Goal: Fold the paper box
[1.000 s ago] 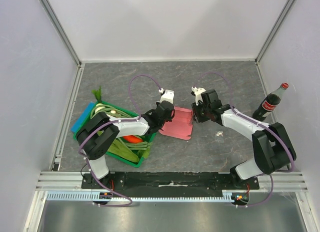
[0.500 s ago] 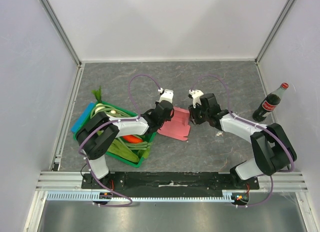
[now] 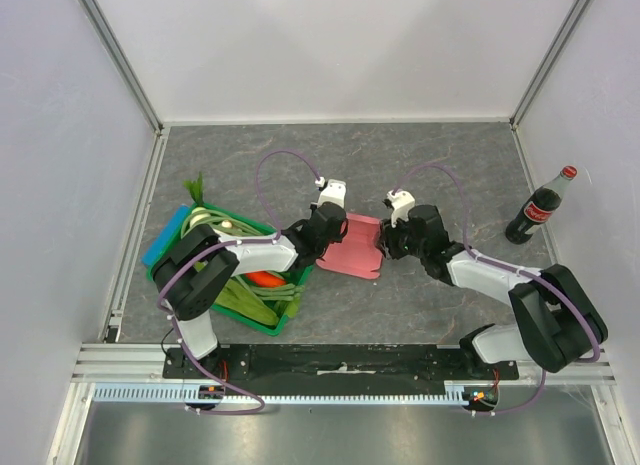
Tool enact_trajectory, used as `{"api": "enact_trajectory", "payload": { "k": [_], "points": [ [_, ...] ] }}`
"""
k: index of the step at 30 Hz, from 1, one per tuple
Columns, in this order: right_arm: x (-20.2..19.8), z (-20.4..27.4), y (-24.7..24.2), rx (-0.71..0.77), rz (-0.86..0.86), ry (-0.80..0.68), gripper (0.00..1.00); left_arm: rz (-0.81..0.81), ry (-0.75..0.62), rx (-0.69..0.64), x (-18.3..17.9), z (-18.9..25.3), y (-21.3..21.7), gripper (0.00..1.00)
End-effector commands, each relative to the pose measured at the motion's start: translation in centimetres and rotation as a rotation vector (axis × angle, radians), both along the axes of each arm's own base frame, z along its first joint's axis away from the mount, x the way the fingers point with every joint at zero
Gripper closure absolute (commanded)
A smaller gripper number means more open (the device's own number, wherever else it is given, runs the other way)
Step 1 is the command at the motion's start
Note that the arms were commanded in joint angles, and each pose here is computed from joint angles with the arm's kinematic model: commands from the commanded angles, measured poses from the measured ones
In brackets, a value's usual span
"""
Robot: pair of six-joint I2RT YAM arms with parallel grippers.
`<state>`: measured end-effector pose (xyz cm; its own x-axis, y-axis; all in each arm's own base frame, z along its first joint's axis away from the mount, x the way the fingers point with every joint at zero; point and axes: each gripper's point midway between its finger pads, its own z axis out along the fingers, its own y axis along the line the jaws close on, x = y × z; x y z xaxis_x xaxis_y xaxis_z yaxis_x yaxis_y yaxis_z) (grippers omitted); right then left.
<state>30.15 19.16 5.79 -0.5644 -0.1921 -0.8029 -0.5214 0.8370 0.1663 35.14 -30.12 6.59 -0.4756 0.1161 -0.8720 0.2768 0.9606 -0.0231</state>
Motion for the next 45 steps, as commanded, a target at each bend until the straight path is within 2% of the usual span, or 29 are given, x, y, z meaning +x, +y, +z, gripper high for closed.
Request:
{"api": "enact_trajectory", "payload": {
  "k": [1, 8, 16, 23, 33, 38, 40, 45],
  "points": [
    [2.0, 2.6, 0.3, 0.050, -0.050, -0.141, 0.58, 0.002, -0.047, -0.088, 0.5, 1.5, -1.4, 0.98],
    [3.5, 3.5, -0.1, 0.067, -0.120, -0.233, 0.59, 0.001, -0.078, -0.070, 0.5, 0.9, -0.9, 0.98],
    [4.4, 3.5, -1.2, 0.055, -0.229, -0.310, 0.58, -0.007, -0.198, -0.002, 0.6, 0.8, -0.6, 0.98],
    [4.4, 1.8, -0.3, 0.037, -0.234, -0.314, 0.56, -0.005, -0.183, 0.024, 0.3, -0.1, -0.6, 0.98],
    [5.2, 1.8, 0.3, -0.015, -0.302, -0.399, 0.57, -0.026, -0.172, 0.029, -0.2, -0.1, -1.2, 0.98],
    [5.4, 0.7, 0.2, -0.046, -0.351, -0.398, 0.65, -0.021, -0.164, 0.028, -0.4, -0.2, -1.1, 0.98],
    [5.4, 0.2, -0.1, -0.063, -0.378, -0.399, 0.73, -0.022, -0.162, 0.021, -0.5, -0.2, -1.2, 0.98],
    [5.3, -0.2, 0.2, -0.079, -0.415, -0.401, 0.85, -0.005, -0.158, 0.010, -0.6, -0.3, -1.3, 0.98]
  ]
}}
